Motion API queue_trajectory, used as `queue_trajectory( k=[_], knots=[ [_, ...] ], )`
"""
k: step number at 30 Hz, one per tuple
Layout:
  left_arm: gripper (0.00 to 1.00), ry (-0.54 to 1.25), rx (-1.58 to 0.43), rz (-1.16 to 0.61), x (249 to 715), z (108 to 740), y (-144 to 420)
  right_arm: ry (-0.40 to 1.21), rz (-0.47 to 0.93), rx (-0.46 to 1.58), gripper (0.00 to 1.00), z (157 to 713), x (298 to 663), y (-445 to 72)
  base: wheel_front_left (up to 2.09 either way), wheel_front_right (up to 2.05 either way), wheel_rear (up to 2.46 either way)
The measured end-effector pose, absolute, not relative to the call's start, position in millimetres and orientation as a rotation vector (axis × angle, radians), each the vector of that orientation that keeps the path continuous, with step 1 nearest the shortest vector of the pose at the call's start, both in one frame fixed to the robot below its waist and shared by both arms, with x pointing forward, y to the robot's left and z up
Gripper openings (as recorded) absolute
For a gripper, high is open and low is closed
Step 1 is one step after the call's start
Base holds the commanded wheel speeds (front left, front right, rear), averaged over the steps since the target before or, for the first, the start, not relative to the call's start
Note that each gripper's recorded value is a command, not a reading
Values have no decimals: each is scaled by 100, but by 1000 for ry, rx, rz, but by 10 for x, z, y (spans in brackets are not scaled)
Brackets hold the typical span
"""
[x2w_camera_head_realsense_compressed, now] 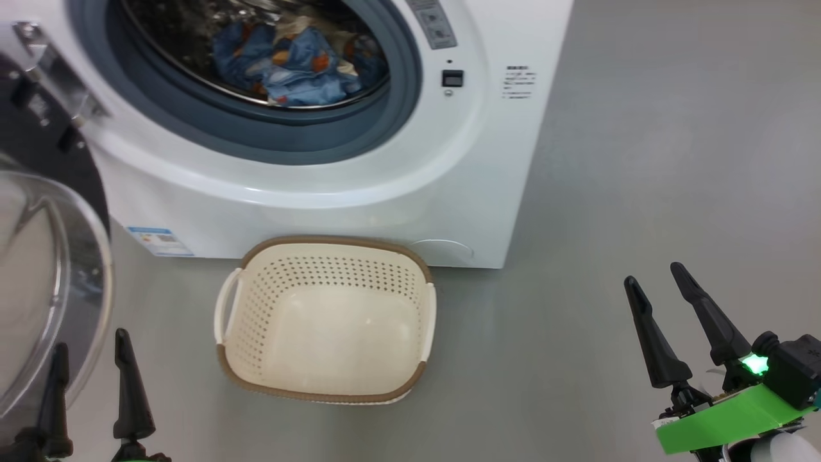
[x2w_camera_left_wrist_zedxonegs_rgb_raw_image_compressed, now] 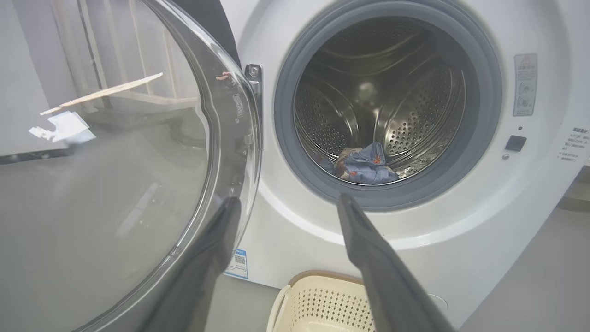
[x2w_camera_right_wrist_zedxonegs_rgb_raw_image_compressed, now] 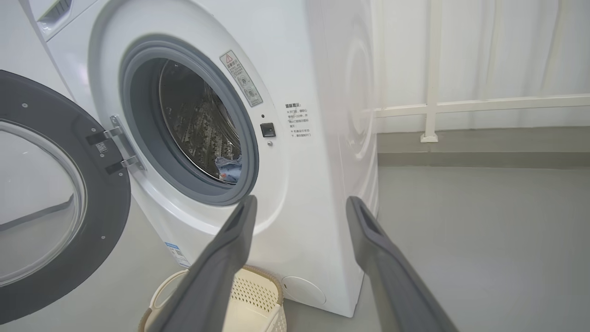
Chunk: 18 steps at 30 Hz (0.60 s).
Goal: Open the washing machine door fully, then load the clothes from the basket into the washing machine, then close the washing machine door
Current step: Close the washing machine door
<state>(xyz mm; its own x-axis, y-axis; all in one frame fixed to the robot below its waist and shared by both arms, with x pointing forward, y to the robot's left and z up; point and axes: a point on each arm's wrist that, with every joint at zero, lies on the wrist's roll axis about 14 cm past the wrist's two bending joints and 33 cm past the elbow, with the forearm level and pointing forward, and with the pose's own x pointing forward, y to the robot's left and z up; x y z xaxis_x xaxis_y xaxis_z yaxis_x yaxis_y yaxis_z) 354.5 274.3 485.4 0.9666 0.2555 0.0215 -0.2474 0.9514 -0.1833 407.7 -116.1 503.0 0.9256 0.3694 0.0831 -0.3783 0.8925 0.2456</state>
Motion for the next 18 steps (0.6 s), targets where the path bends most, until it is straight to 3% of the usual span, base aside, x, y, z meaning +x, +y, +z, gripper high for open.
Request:
queue_trajectory(
  k=[18],
  knots=[
    [100, -72, -200, 460, 2847, 4929, 3172, -23, 610, 263, 100, 5070, 4134, -466, 0, 0, 0]
  ],
)
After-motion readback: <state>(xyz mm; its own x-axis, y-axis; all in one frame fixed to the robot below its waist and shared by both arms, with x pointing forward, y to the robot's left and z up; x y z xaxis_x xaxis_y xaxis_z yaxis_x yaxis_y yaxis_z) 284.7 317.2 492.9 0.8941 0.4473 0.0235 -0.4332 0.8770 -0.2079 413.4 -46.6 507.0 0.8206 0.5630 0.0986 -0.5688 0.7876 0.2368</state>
